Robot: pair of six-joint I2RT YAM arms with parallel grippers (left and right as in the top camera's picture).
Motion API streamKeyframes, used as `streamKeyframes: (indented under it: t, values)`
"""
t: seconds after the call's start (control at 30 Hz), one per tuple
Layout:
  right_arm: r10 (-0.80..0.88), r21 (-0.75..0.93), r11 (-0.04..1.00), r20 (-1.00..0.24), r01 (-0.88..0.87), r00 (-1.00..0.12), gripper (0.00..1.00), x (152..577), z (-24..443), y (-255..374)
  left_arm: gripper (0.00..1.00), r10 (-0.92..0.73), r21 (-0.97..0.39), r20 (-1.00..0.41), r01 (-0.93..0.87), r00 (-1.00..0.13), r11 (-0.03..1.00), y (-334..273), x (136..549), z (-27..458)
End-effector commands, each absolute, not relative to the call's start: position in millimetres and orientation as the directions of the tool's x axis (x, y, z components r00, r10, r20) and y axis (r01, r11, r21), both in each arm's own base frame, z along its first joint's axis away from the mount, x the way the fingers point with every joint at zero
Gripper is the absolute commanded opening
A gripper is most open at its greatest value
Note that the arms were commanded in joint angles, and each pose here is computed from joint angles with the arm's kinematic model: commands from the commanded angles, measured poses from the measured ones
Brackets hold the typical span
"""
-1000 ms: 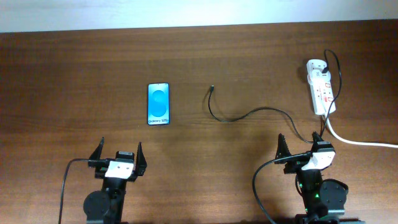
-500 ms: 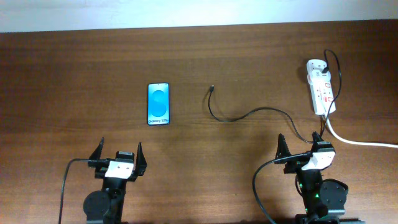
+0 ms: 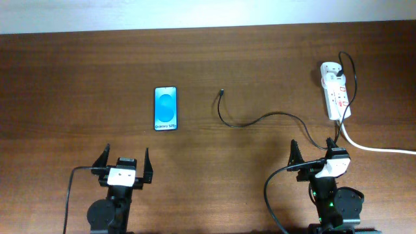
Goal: Plug charger to phone and switch on socket
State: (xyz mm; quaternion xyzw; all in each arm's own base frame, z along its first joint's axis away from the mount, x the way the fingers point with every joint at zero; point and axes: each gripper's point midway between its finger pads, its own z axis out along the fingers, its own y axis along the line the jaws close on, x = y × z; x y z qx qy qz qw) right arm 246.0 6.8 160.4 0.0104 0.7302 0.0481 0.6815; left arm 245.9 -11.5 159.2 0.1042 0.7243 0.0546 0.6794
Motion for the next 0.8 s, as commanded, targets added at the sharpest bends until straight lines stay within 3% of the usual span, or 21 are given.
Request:
streamKeyframes:
  t: [0.0, 0.13, 0.37, 0.47, 0.57, 0.7, 0.77]
  values:
    - [0.086, 0.090, 0.994, -0.993, -0.056, -0.077, 0.98, 245.9, 157.2, 8.4, 0.99, 0.170, 0.167, -0.985, 0.103, -0.025, 0.981, -17.0, 243.7, 174.6]
    - [0.086, 0.090, 0.994, -0.993, -0.056, -0.078, 0.99, 245.9, 157.2, 8.5, 0.99, 0.170, 0.165, -0.985, 0.130, -0.035, 0.978, -21.4, 245.5, 193.1]
    - [0.086, 0.090, 0.994, -0.993, -0.056, -0.078, 0.99, 245.9, 157.2, 8.5, 0.99, 0.168, 0.119, -0.972, 0.269, -0.166, 0.956, -42.2, 281.0, 233.0]
    - [0.086, 0.090, 0.994, -0.993, -0.056, -0.078, 0.99, 245.9, 157.2, 8.5, 0.99, 0.165, 0.058, -0.944, 0.348, -0.287, 0.936, -54.4, 307.2, 242.4]
    - [0.086, 0.090, 0.994, -0.993, -0.056, -0.078, 0.98, 245.9, 157.2, 8.5, 0.99, 0.163, -0.051, -0.855, 0.393, -0.492, 0.918, -63.2, 351.9, 239.2]
    - [0.086, 0.090, 0.994, -0.993, -0.056, -0.078, 0.98, 245.9, 157.2, 8.5, 0.99, 0.159, -0.276, -0.600, 0.389, -0.784, 0.879, -79.2, 384.4, 211.1]
    - [0.086, 0.090, 0.994, -0.993, -0.056, -0.077, 0.98, 245.9, 157.2, 8.4, 0.99, 0.155, -0.305, -0.555, 0.373, -0.818, 0.876, -80.4, 397.0, 188.3]
